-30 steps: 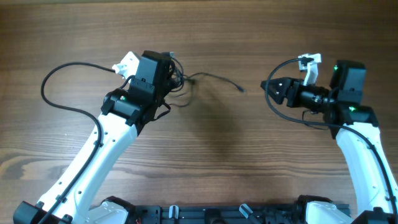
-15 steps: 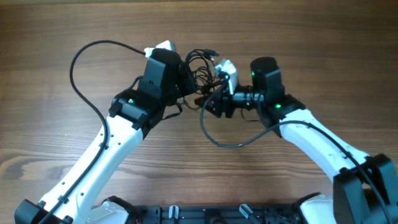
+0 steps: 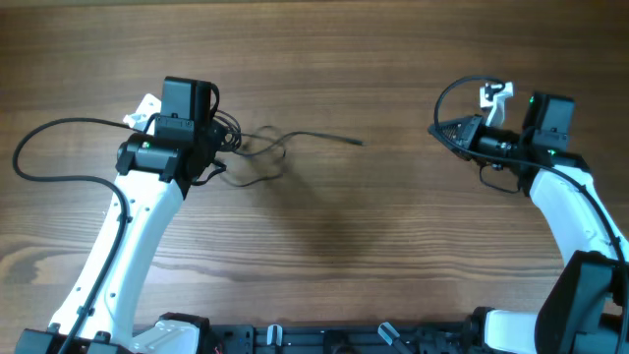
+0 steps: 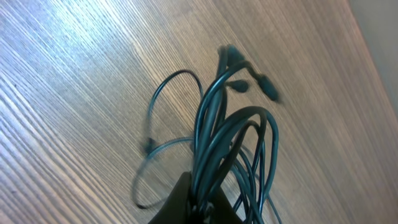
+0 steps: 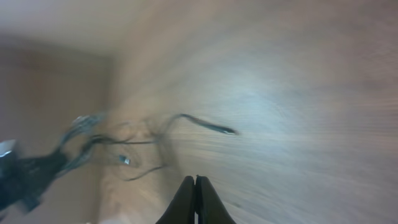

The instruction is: Untangle cables

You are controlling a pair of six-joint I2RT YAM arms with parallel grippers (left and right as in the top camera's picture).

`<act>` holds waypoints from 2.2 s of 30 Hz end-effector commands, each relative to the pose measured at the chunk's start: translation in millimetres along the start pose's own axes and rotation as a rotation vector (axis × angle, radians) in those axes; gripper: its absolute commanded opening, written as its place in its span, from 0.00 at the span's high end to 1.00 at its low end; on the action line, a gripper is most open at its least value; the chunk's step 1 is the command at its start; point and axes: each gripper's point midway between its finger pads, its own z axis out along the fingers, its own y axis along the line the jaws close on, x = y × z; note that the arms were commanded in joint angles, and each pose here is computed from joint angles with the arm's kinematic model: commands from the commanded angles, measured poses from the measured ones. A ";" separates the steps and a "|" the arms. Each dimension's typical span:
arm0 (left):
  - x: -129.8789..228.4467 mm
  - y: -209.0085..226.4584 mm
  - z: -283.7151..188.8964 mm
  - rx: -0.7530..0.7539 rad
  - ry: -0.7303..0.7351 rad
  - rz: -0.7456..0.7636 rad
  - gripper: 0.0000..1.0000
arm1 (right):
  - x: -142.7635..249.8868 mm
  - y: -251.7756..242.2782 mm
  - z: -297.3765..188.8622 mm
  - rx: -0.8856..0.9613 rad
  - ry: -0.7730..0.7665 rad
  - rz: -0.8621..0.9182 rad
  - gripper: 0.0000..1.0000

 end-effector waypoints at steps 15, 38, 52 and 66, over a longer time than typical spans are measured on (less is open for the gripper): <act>109.8 -102.7 -44.9 0.522 0.220 0.677 0.96 | 109.3 159.7 81.4 -0.384 0.241 -0.547 0.39; 65.1 -37.2 41.2 0.005 0.061 0.151 0.96 | 7.3 -77.2 -17.8 0.433 -0.084 0.293 0.96; 165.3 -145.9 -30.2 0.820 0.408 0.851 0.96 | 37.8 62.5 33.3 -0.197 0.128 -0.335 0.12; 92.9 -45.0 35.5 0.067 0.150 0.467 0.96 | 45.9 118.1 13.2 -0.400 0.125 -0.454 0.96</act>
